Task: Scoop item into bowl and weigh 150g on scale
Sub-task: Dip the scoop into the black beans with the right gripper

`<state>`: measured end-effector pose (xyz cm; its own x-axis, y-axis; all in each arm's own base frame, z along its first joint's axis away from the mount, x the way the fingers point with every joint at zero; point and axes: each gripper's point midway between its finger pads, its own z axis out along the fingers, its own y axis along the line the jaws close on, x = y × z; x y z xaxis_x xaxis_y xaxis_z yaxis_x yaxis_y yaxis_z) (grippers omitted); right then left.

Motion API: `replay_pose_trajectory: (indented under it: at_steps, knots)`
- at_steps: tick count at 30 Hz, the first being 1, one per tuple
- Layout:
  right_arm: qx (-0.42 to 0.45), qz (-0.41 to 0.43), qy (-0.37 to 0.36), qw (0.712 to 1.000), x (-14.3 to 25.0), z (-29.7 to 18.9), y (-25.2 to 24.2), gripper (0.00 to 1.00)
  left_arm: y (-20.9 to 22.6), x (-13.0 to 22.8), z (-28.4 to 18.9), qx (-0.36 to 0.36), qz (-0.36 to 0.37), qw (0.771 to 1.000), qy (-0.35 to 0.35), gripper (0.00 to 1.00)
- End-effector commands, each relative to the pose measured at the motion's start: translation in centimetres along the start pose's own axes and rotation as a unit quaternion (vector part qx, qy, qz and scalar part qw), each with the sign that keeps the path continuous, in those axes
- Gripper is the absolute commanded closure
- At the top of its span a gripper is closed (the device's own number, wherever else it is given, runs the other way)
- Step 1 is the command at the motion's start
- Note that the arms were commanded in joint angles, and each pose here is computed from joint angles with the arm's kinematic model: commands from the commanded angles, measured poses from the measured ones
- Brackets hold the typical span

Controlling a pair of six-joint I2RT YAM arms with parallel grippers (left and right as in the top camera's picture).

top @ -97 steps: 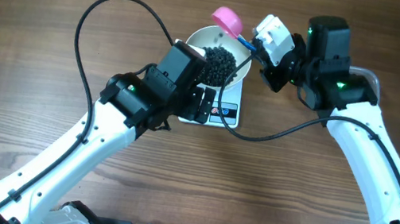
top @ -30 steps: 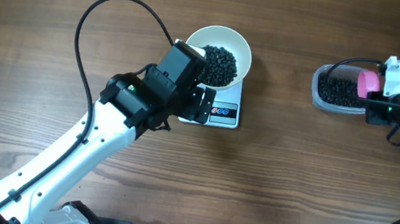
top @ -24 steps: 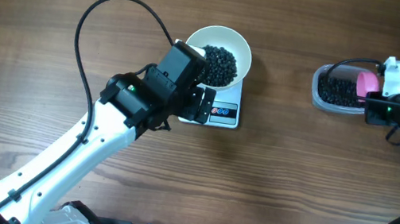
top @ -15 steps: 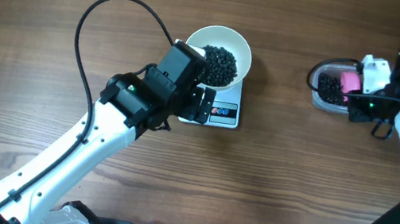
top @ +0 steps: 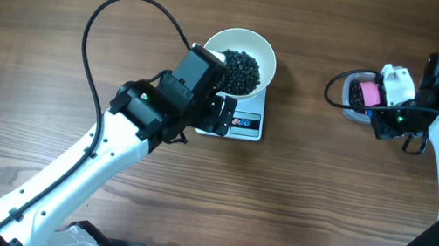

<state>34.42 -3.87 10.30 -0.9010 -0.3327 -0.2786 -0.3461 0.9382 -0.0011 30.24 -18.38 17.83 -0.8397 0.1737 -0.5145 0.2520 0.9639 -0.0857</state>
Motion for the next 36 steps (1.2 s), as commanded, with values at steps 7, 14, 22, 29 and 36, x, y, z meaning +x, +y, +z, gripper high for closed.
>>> replay_pose_trajectory:
  at_steps: [7,14,22,29,36]
  knots:
    - [-0.051,-0.023,-0.006,0.998,-0.1,0.4,1.7,0.96,-0.2,0.1,-0.3,0.006,-0.003,1.000,-0.002,0.00]
    - [-0.097,0.018,-0.036,0.995,0.1,-0.2,1.3,0.96,-0.2,0.1,-0.3,0.006,-0.003,1.000,-0.002,0.00]
    - [-0.130,0.056,-0.051,0.989,0.0,-0.4,1.4,0.96,-0.2,0.1,-0.3,0.006,-0.003,1.000,-0.002,0.00]
    - [-0.147,0.100,-0.026,0.984,0.4,1.4,1.4,0.96,-0.2,0.1,-0.3,0.006,-0.003,1.000,-0.002,0.00]
    - [-0.165,0.121,-0.036,0.978,-0.1,1.2,1.9,0.96,-0.2,0.1,-0.3,0.006,-0.003,1.000,-0.002,0.00]
